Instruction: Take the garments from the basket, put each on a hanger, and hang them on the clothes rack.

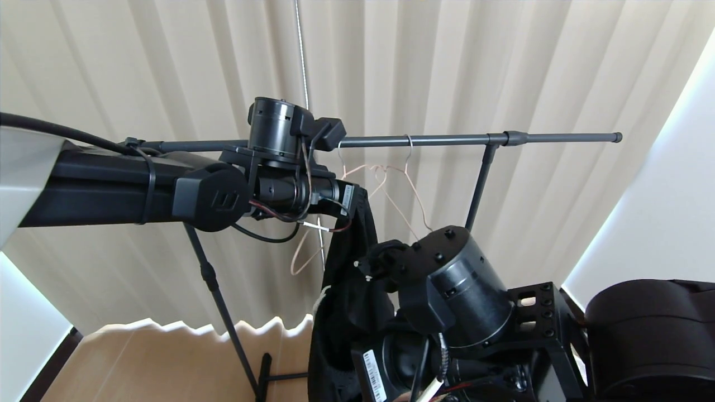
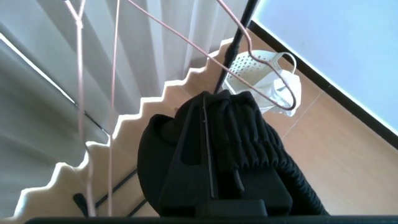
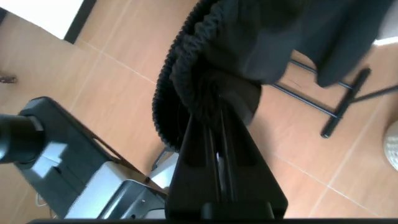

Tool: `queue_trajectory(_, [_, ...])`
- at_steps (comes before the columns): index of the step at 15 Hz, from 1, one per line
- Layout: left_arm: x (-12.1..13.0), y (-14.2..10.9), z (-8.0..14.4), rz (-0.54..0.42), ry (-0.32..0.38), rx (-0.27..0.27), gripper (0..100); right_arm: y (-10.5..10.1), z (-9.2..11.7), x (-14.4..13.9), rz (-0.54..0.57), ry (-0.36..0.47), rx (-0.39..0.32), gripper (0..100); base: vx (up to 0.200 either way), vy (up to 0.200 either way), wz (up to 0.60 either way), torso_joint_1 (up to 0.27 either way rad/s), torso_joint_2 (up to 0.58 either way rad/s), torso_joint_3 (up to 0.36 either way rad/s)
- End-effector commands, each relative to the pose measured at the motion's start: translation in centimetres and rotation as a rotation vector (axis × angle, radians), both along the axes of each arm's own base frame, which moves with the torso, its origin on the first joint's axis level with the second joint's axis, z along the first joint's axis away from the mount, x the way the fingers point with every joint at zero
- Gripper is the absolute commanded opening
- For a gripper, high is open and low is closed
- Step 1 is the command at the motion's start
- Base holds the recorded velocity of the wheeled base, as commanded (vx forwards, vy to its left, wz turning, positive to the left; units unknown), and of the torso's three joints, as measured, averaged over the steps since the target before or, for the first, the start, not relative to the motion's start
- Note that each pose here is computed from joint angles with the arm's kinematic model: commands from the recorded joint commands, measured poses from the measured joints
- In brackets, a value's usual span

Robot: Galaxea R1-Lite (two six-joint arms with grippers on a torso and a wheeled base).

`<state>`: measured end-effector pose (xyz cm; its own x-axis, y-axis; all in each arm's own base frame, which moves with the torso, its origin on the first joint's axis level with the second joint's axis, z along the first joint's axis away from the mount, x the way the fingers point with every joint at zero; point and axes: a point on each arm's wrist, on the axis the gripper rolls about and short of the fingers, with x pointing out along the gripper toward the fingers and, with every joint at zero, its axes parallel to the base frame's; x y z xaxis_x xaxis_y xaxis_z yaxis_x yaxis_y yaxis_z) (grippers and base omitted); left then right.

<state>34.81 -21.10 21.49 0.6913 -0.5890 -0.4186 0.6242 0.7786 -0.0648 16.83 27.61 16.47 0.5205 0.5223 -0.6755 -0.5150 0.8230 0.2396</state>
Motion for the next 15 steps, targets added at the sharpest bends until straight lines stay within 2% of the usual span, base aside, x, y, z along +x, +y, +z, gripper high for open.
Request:
queue_trajectory(1, [0.1, 1.4, 0.3, 0.029, -0.004, 0.004, 0, -3.0, 0.4, 0.3, -0.078, -0.021, -0.017, 0, 0.0, 0.0, 0.0, 0.0, 0.0, 0.0])
queue_trajectory(4, [-0.8, 3.4, 0.1, 0.05, 0.013, 0.046, 0, -6.7, 0.4, 2.7, -0.2, -0.058, -0.072, 0, 0.0, 0.0, 0.0, 0.0, 0.0, 0.0])
queue_trajectory(5, [-1.1, 3.7, 0.0, 0.048, 0.013, 0.058, 0, -7.3, 0.4, 3.2, -0.217, -0.068, -0.086, 0, 0.0, 0.0, 0.0, 0.0, 0.0, 0.0])
queue_trajectory(6, [-2.1, 4.8, -0.3, 0.043, 0.017, 0.1, 0, -8.6, 0.7, 5.1, -0.282, -0.104, -0.117, 0, 0.0, 0.0, 0.0, 0.0, 0.0, 0.0])
queue_trajectory(7, [-3.3, 5.4, -0.4, 0.037, 0.023, 0.115, 0, -9.1, 1.3, 6.5, -0.313, -0.129, -0.111, 0, 0.0, 0.0, 0.0, 0.0, 0.0, 0.0])
queue_trajectory(8, [-3.8, 5.7, -0.5, 0.037, 0.029, 0.124, 0, -9.1, 1.6, 7.2, -0.329, -0.14, -0.103, 0, 0.0, 0.0, 0.0, 0.0, 0.0, 0.0])
queue_trajectory(11, [-8.1, 7.7, -1.6, -0.015, 0.032, 0.219, 0, -7.6, 3.7, 12.2, -0.4, -0.206, -0.025, 0, 0.0, 0.0, 0.0, 0.0, 0.0, 0.0])
queue_trajectory(15, [-11.5, 7.9, -3.8, -0.078, 0.097, 0.268, 0, -5.4, 4.1, 16.1, -0.431, -0.246, 0.029, 0, 0.0, 0.0, 0.0, 0.0, 0.0, 0.0])
